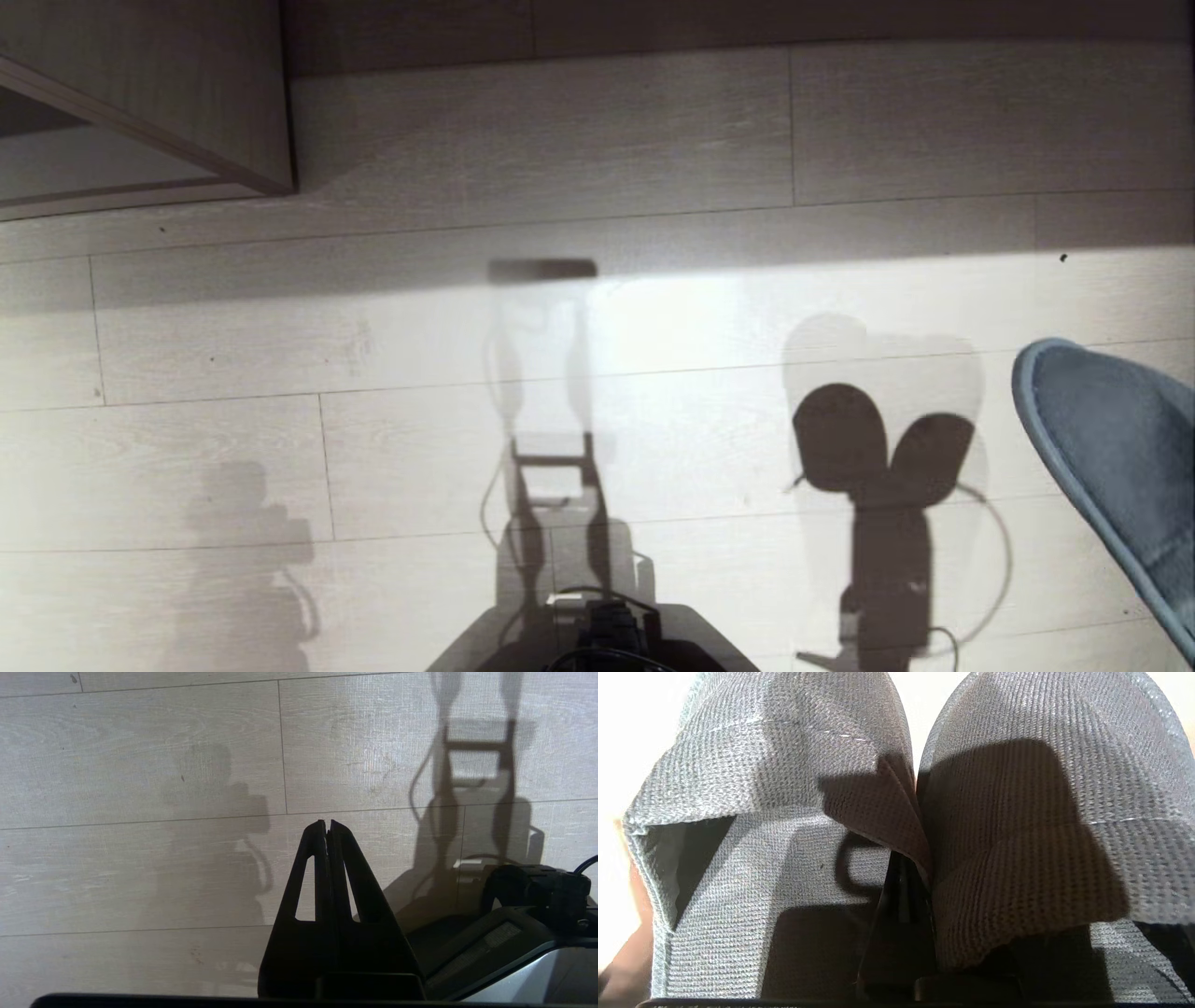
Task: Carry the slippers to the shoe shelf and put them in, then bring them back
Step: Place the slippers on the floor
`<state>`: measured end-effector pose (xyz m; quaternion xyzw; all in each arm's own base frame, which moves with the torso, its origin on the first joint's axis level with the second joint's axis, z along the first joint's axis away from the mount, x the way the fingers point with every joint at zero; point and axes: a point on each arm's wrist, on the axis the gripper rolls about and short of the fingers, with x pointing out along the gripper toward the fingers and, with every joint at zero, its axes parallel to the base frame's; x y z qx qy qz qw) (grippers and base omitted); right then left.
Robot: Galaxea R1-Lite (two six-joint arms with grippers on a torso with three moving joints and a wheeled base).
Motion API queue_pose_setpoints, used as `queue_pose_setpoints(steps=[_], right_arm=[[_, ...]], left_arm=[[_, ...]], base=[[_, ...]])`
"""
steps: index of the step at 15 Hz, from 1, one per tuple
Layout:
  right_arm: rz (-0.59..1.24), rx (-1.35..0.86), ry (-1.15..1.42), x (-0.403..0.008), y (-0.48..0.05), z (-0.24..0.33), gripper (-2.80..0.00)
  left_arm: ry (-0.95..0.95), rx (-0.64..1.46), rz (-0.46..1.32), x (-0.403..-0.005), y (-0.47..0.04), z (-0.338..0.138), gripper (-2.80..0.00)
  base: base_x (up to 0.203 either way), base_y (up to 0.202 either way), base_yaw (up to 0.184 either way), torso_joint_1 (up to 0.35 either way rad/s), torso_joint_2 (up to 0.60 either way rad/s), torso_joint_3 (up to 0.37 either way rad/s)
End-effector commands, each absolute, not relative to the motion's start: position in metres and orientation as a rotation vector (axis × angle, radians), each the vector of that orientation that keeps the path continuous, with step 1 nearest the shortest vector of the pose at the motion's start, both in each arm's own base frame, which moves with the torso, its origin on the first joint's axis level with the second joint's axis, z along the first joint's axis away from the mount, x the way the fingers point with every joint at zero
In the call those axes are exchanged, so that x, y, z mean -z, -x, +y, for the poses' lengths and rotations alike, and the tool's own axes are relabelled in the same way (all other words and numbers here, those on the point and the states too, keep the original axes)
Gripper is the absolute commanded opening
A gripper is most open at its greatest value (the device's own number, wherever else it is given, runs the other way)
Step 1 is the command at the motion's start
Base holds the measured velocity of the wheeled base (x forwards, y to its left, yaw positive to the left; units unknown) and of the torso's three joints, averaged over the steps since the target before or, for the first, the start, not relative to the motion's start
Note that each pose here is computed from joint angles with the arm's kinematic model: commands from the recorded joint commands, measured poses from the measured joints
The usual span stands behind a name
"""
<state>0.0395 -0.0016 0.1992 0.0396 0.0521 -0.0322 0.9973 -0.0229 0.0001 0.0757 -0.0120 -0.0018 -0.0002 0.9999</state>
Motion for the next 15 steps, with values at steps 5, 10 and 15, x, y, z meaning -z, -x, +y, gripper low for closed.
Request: queue_pose_setpoints(steps=[5, 10, 15], right_arm=[[0.24, 0.011, -0.025, -0.2, -0.215, -0.004, -2.8], [0.061, -0.032, -0.01, -0.151, -0.324, -0.016, -2.8], [-0.111, -0.122, -0.039, -0.132, -0.36, -0.026, 0.0]], left_arm=[[0.025, 0.0, -0.005, -0.076, 0.023, 0.0, -2.8], [0.025, 0.0, -0.005, -0.076, 0.023, 0.0, -2.8], [0.023, 0.0, -0.005, -0.076, 0.023, 0.0, -2.8]], base=[[0.0, 0.0, 0.0, 0.0, 0.0, 0.0], [0.0, 0.0, 0.0, 0.0, 0.0, 0.0], [0.0, 0.0, 0.0, 0.0, 0.0, 0.0]])
